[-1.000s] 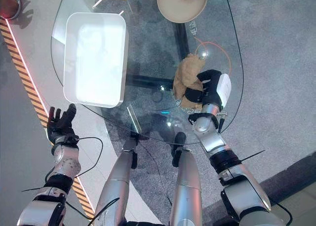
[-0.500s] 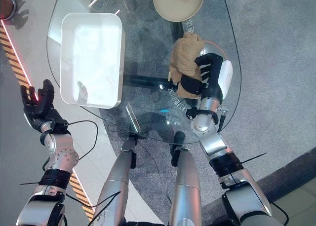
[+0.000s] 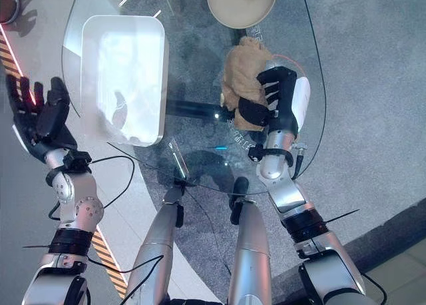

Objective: Wipe the table with a cloth and put it in the basket.

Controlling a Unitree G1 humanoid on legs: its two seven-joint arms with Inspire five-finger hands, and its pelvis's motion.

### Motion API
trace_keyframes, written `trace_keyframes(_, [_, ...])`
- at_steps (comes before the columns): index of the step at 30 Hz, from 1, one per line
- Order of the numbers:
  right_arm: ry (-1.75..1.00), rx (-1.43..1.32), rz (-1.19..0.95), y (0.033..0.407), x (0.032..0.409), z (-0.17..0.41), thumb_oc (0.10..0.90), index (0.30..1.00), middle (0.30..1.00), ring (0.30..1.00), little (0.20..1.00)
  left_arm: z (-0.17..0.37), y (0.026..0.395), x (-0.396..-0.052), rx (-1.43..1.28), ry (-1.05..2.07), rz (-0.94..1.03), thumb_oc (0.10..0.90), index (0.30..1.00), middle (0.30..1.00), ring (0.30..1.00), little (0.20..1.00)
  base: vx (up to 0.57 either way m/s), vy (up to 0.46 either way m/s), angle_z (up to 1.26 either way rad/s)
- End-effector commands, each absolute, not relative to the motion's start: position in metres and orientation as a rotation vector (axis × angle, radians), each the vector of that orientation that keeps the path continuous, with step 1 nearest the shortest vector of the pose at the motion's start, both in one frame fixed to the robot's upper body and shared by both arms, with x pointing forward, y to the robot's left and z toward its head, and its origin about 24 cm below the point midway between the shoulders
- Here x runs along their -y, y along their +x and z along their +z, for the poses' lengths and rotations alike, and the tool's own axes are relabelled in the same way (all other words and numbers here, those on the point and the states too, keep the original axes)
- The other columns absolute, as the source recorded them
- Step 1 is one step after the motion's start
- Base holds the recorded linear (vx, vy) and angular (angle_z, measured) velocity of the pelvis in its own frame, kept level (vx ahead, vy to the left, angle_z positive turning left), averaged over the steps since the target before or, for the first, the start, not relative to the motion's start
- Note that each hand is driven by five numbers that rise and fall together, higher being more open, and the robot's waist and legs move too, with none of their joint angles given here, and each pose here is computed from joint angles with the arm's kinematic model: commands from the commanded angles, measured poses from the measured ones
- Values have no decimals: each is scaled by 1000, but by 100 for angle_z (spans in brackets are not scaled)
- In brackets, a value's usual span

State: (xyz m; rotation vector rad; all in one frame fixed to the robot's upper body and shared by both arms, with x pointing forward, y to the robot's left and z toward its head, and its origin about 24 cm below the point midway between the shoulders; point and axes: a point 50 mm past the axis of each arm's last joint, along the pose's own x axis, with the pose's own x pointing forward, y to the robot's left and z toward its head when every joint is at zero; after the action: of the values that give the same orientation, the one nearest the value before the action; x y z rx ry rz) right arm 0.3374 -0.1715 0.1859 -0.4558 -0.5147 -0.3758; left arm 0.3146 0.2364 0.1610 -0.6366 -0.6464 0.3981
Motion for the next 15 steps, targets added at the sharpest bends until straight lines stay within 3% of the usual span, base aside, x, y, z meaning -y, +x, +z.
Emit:
trace_keyframes(1, [-317,969,-315,305,149,263,100,300,300,300,200,213,307,-229,875,-525,193,800,900,900,900,900,0,0,0])
trace_keyframes(15, [-361,1023,-195,303,132,275,100,300,300,300,200,238,324,-178,802,-595,-205,800,900,900,900,900,0,0,0])
